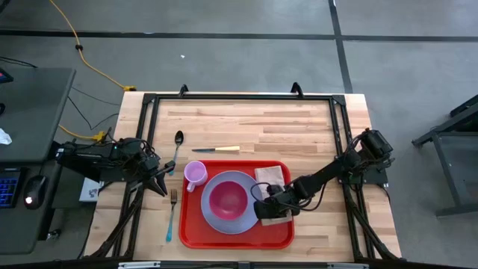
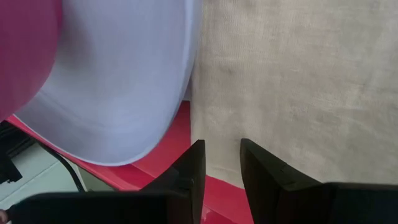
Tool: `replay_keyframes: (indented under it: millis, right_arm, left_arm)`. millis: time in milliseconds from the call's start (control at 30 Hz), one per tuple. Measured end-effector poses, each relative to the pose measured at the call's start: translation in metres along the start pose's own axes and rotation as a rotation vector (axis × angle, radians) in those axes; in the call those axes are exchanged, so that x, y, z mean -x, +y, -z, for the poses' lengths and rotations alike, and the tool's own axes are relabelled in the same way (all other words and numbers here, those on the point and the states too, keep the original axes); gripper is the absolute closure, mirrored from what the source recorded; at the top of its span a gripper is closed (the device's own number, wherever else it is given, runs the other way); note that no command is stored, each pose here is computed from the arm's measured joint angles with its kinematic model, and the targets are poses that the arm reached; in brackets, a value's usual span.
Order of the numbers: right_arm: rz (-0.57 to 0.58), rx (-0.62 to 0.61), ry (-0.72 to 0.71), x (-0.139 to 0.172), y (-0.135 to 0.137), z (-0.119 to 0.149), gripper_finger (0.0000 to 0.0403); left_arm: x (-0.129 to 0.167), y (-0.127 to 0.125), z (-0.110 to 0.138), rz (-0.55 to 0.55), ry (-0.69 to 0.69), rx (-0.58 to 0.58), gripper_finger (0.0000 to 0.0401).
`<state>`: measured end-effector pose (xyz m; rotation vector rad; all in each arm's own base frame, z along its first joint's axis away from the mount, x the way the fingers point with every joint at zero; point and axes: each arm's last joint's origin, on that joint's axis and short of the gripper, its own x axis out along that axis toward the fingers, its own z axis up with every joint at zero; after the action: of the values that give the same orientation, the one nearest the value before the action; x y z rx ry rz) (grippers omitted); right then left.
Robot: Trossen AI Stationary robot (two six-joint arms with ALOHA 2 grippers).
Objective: Set up tray
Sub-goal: Put the brown napkin to the right of the white plate on the red tray
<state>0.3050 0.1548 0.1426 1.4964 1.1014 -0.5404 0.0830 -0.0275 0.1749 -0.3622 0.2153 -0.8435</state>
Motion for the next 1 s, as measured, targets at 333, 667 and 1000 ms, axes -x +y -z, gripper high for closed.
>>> replay_keyframes:
  millis: [333, 667, 1000]
  right_arm:
    - [-0.019, 0.002, 0.036, 0.010, 0.004, 0.003, 0.0325]
    - [-0.019, 0.002, 0.019, 0.032, 0.005, 0.005, 0.0325]
    - [0.048, 0.017, -0.044, 0.034, -0.001, -0.002, 0.0325]
  left_arm:
    - [0.000, 0.000, 0.000, 0.000, 0.000, 0.000, 0.0327]
    - [0.000, 0.000, 0.000, 0.001, 0.000, 0.000, 0.0327]
    - [0.000, 0.000, 0.000, 0.001, 0.000, 0.008, 0.0327]
